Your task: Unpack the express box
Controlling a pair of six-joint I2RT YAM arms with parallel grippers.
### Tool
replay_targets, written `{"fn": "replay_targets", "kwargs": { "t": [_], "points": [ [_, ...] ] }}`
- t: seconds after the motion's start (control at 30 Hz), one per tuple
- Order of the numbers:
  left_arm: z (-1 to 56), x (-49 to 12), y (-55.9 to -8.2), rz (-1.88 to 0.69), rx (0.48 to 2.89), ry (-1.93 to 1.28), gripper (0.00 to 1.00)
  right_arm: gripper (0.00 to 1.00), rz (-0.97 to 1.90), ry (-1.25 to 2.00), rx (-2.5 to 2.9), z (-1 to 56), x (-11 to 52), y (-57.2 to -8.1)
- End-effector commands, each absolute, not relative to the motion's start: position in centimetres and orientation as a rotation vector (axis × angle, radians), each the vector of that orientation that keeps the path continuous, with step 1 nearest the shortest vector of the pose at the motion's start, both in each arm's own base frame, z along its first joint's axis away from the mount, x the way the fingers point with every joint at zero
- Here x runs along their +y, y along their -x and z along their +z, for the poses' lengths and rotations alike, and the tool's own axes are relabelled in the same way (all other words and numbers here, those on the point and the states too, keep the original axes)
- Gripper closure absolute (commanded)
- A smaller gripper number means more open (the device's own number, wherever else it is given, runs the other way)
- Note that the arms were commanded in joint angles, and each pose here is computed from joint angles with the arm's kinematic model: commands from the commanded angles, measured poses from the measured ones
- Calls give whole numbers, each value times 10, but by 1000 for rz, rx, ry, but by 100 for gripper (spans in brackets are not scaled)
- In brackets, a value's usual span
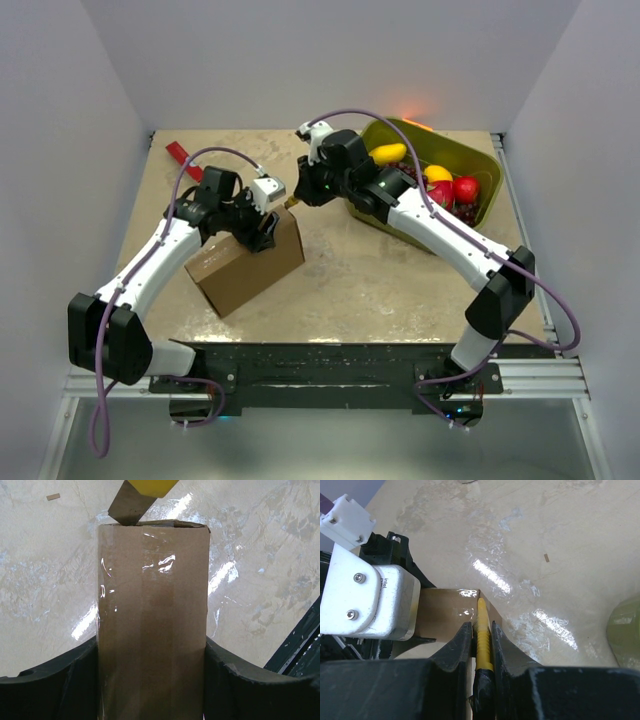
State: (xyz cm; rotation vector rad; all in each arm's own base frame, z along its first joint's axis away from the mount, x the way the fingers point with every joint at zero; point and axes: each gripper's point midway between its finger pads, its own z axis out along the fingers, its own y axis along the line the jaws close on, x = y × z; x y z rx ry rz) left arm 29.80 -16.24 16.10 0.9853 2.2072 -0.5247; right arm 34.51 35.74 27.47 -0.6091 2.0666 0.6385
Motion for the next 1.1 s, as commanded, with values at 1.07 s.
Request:
{"fn": "replay_targets", "kwargs": {
  "t": [1.07],
  "points": [
    [166,-152,-316,-423,2202,-898,45,100,508,687,1988,319,350,-363]
  ]
}}
